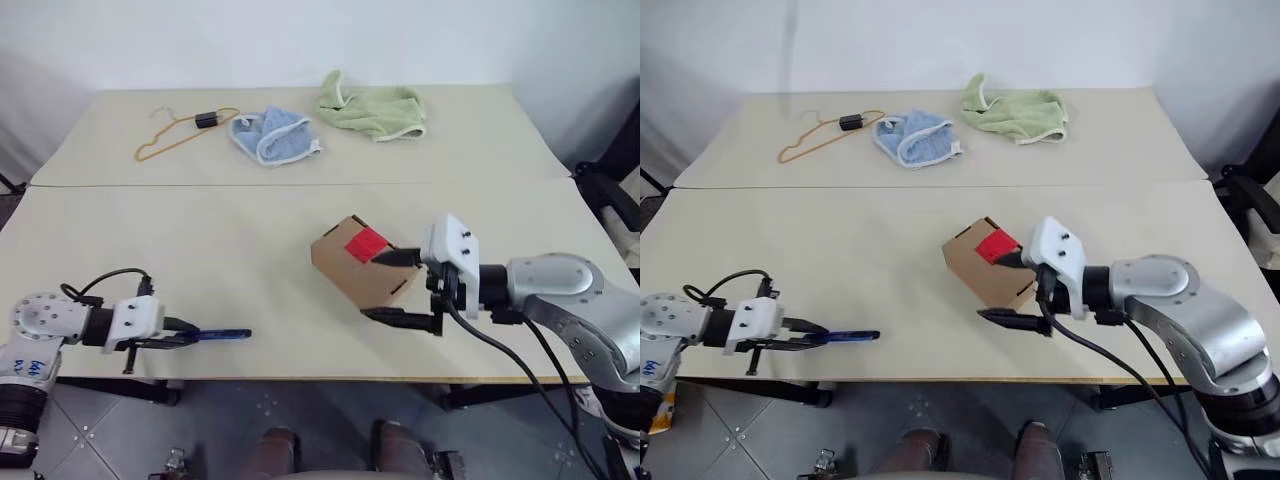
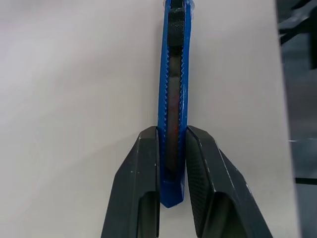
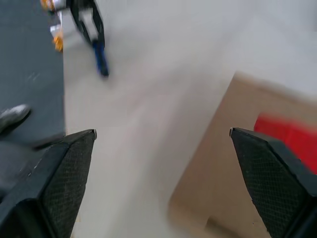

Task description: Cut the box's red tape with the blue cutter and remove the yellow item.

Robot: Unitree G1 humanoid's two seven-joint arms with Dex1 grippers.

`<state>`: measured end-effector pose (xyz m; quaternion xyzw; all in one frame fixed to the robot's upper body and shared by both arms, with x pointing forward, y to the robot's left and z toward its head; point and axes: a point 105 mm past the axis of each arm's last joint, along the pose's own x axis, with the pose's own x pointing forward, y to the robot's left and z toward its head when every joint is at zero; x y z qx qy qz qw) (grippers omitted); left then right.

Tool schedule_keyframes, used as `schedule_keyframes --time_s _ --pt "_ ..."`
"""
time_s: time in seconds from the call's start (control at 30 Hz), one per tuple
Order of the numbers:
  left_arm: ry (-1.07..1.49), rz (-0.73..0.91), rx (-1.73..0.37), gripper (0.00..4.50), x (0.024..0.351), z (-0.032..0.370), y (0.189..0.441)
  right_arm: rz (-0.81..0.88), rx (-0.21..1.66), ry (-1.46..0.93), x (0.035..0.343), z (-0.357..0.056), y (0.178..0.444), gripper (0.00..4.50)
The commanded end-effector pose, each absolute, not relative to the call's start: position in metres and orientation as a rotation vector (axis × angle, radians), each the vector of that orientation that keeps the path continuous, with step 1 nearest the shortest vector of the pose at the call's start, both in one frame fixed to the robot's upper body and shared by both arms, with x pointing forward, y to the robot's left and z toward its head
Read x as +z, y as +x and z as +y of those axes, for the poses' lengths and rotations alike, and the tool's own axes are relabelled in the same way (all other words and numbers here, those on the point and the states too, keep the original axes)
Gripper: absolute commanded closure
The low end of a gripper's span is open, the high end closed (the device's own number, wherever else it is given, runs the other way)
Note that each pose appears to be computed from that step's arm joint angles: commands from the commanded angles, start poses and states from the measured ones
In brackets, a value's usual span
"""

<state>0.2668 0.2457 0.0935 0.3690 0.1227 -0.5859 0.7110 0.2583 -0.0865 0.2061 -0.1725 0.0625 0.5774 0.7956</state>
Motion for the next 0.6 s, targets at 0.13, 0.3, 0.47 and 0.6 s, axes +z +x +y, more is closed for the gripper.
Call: schedule_keyframes --time_s 0.13,0.3,0.47,0.6 --pt "0.861 0.257 -1.38 4.1 0.077 0.209 0.259 0.216 1.315 -0.458 0.186 -0.047 0.246 0.62" --pt "0.864 0.287 -1.411 4.1 0.074 0.202 0.254 0.162 1.426 -0.684 0.177 -0.013 0.239 2.35" --pt "0.903 0.41 -1.43 4.1 0.066 0.208 0.246 0.096 1.483 -0.888 0.16 0.007 0.246 4.16" --pt "0.966 0.458 -1.438 4.1 0.064 0.211 0.242 0.065 1.515 -0.994 0.144 0.018 0.248 4.5"
